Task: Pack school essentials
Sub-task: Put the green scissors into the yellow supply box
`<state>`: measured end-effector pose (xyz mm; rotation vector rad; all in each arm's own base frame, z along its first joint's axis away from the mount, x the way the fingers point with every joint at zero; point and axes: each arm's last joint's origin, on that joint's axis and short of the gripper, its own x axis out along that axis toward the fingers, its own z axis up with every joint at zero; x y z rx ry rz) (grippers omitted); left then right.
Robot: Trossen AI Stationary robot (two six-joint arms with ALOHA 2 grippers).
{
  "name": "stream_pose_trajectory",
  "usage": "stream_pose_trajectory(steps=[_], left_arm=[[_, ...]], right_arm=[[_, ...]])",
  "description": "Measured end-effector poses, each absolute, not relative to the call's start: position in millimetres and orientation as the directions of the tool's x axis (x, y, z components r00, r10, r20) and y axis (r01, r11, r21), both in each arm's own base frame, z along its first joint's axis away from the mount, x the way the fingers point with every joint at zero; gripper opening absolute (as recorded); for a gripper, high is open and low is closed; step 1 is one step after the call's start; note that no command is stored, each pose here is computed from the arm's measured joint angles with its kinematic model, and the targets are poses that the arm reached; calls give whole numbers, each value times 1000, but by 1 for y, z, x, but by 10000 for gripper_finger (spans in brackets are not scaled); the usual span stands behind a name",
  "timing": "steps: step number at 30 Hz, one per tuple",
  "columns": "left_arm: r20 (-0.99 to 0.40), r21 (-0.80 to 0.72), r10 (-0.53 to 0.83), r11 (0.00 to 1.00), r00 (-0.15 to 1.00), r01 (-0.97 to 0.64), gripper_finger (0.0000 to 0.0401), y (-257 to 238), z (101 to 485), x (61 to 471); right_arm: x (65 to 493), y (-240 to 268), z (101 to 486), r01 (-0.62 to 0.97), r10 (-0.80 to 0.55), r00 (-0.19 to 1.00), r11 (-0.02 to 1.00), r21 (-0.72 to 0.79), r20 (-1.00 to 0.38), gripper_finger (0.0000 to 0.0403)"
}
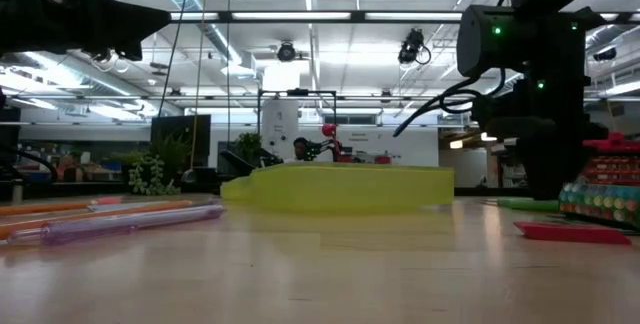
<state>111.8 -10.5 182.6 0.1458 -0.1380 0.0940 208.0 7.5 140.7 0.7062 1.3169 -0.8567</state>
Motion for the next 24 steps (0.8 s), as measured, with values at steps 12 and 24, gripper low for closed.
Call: stream_pose_trajectory(steps=[12,24], left_arm=[[140,139,83,985,987,-103,29,-11,182,112],[140,139,82,985,987,-102,19,-11,182,112]], right_arm=[[204,8,136,860,-92,37,511,-16,-995,135],[204,9,136,853,-79,37,522,-10,-996,96]])
